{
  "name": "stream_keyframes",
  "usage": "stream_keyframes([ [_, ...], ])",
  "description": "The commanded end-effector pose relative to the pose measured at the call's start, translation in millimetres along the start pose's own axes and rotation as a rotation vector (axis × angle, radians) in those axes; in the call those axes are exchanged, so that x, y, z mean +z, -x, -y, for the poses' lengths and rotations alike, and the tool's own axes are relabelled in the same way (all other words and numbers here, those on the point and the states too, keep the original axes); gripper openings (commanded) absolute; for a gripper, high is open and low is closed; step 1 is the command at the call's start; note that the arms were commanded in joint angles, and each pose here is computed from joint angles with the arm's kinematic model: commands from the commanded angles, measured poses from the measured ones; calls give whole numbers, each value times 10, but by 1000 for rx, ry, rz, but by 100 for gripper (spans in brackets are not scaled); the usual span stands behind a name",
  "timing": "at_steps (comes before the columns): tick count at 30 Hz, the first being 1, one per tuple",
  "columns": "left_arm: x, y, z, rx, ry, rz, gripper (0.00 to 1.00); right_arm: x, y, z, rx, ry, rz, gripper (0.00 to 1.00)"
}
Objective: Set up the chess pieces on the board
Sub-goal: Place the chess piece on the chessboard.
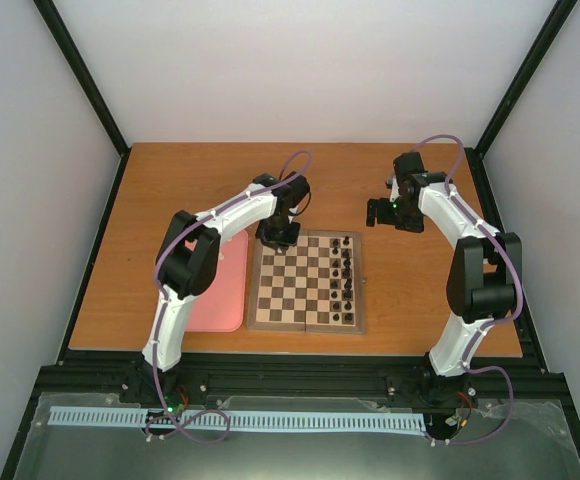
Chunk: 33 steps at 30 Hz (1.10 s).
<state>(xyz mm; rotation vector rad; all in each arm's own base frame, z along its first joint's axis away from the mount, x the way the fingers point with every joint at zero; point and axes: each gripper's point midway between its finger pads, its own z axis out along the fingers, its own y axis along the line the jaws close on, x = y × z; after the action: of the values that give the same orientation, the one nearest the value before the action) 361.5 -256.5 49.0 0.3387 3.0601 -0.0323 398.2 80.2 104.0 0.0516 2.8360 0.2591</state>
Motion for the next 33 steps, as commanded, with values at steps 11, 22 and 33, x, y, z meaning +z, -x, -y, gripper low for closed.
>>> stream_keyframes([
  [11,-156,80,-19,12,-13,36,24,12,30,17,-4,9,3,100],
  [22,-818,139,9,21,-61,139,41,12,28,6,-6,15,3,100],
  [33,-1544,287,-391,-54,-44,298,54,26,38,-2,-2,19,2,100],
])
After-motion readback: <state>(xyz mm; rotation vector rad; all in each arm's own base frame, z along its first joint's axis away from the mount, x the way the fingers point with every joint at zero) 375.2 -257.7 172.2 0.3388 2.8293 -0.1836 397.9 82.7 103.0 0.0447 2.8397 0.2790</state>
